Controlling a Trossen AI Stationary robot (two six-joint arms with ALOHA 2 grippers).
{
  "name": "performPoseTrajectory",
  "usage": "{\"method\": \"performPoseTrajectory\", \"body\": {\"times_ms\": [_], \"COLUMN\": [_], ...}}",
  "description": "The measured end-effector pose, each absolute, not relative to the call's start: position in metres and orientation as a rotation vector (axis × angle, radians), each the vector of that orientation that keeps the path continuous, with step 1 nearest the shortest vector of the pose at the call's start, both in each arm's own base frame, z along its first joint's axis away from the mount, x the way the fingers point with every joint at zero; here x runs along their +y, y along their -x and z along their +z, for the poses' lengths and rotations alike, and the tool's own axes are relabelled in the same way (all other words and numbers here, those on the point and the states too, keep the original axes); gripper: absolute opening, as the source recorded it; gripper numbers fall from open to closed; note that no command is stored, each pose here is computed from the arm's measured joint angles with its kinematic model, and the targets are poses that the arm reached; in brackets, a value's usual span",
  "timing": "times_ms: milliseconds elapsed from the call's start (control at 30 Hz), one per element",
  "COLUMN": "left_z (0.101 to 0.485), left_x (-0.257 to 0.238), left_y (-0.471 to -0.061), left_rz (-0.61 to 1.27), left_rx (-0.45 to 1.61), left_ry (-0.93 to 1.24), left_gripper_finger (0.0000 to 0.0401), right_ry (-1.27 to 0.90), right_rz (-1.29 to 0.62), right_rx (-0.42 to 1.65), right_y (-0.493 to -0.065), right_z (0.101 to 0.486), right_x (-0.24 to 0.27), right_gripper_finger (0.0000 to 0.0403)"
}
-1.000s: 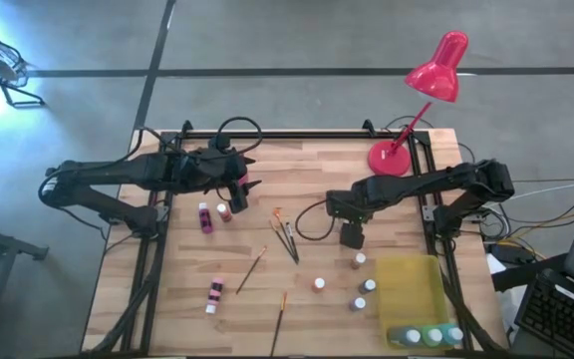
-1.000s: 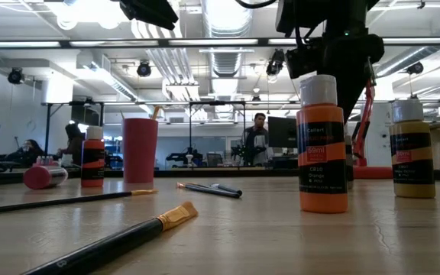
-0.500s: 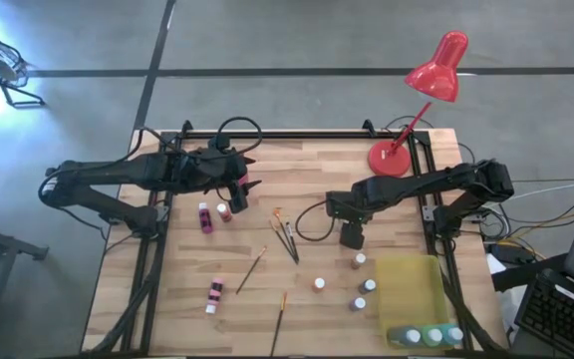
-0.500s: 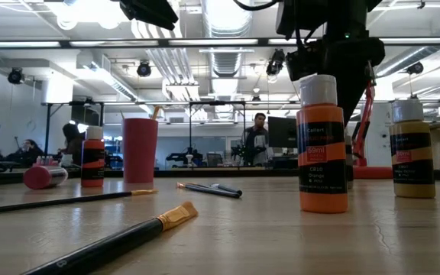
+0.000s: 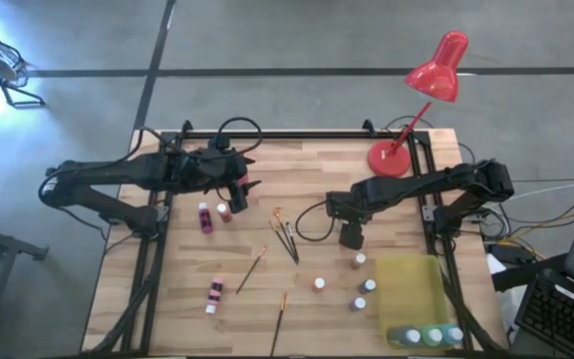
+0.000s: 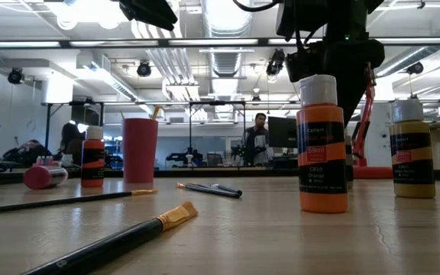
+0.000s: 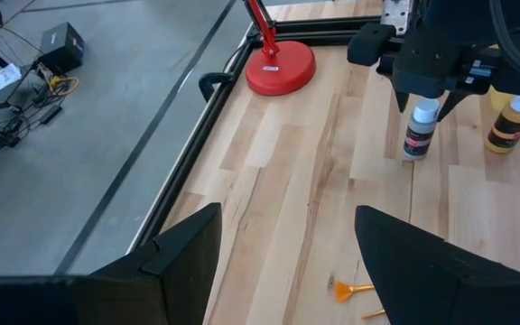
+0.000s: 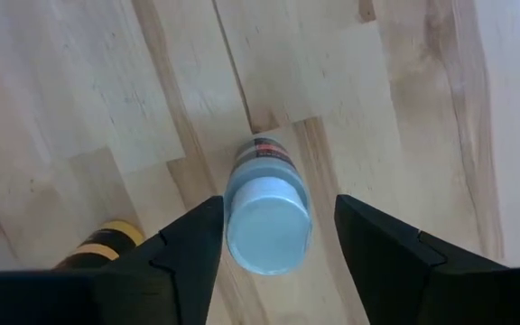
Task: Pick & Place Paint Supplies
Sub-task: Put the black paint bottle into the yellow bin
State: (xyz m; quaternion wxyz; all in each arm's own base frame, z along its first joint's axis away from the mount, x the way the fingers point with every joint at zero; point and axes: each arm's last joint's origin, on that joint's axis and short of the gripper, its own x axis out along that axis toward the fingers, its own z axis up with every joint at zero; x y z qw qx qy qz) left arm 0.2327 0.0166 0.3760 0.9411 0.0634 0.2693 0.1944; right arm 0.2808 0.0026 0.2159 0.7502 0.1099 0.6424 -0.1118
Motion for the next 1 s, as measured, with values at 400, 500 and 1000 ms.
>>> {"method": "performPoseTrajectory", "body": {"times_ms": [400,500,1000], "left_z": [0.376,0.376,0.376], "left_x": [0.017,0.017,0.018], "left_y": [-0.232,-0.233,-0.232], "left_rz": [0.397,0.396,0.45], "left_rx": [0.553,0.552,0.55], "left_ry": [-0.13,-0.13,-0.144], "left_gripper_finger": [0.0259,0.0259,0.0259], "right_ry": [-0.221,-0.211,-0.107], "right_rz": [-0.231,-0.22,-0.122], "right_rx": [1.402,1.411,1.461], "right_y": [-0.281,-0.281,-0.268], "right_z": [0.216,0.217,0.295], "right_x": [0.002,0.003,0.016], "right_gripper_finger": [0.011,0.011,0.011]}}
